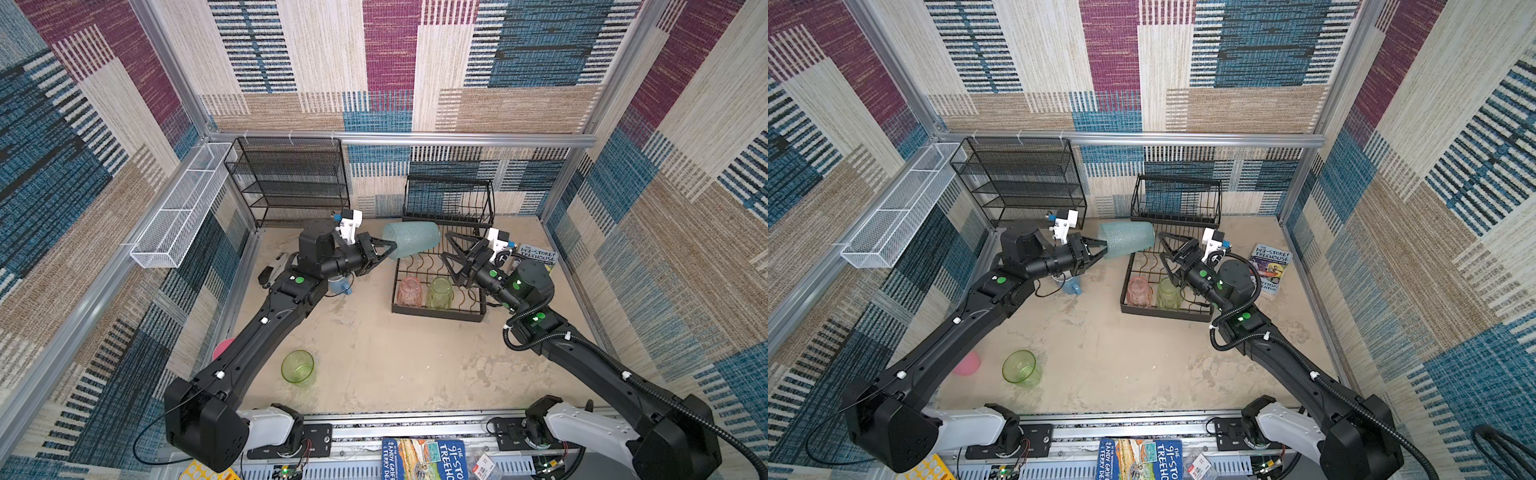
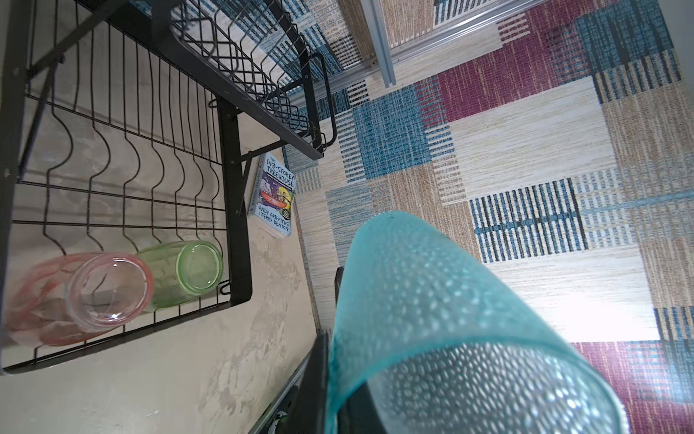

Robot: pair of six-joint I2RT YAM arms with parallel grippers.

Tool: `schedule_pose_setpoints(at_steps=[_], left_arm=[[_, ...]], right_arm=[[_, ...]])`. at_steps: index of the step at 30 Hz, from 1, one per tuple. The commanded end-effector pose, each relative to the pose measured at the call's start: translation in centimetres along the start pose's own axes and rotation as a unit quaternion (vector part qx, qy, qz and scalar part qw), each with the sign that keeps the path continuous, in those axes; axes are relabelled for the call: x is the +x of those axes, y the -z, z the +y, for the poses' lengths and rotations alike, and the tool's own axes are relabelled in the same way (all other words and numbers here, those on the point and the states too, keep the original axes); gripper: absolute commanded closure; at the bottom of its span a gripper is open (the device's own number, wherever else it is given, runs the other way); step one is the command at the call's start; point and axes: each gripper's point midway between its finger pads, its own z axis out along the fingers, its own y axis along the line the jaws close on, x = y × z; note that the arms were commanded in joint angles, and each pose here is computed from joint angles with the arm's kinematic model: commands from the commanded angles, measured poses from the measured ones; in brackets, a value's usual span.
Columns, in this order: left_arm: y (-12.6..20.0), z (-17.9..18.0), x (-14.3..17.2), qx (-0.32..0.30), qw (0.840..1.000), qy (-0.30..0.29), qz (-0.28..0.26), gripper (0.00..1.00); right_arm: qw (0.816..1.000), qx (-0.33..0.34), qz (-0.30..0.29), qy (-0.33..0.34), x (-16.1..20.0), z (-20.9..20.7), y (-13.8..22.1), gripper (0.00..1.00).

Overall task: Load cups into a dish rack
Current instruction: Pick up the cup from the middle-left of the table.

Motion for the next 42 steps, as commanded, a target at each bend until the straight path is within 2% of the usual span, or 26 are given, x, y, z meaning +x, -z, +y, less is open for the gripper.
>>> schedule_pose_setpoints(at_steps=[1, 7, 24, 38, 42], left_arm=[[-0.8, -2.3, -0.6, 0.036, 0.999, -0.021, -0.013, 1.00], [-2.4, -2.6, 0.1, 0.050, 0.999, -0.022, -0.005, 1.00], [-6.7, -2.0, 1.2, 0.051, 0.999, -0.019, 0.001, 1.00], [-9.6, -1.7, 1.6, 0.064, 0.998, -0.004, 0.017, 1.00], [-10.1, -1.6, 1.6, 0.067, 0.997, 0.000, 0.023, 1.00]], right_arm=[[0.998, -0.042, -0.024, -0.034, -1.1, 1.9, 0.2, 0.02], [0.996, -0.043, -0.039, -0.069, -1.9, 1.4, 0.3, 0.03], [0.991, -0.025, -0.085, -0.099, -3.7, 0.6, 0.1, 0.10], [0.983, 0.015, -0.144, -0.113, -5.6, -1.1, 0.9, 0.25], [0.983, 0.020, -0.148, -0.110, -5.9, -1.4, 0.9, 0.33]])
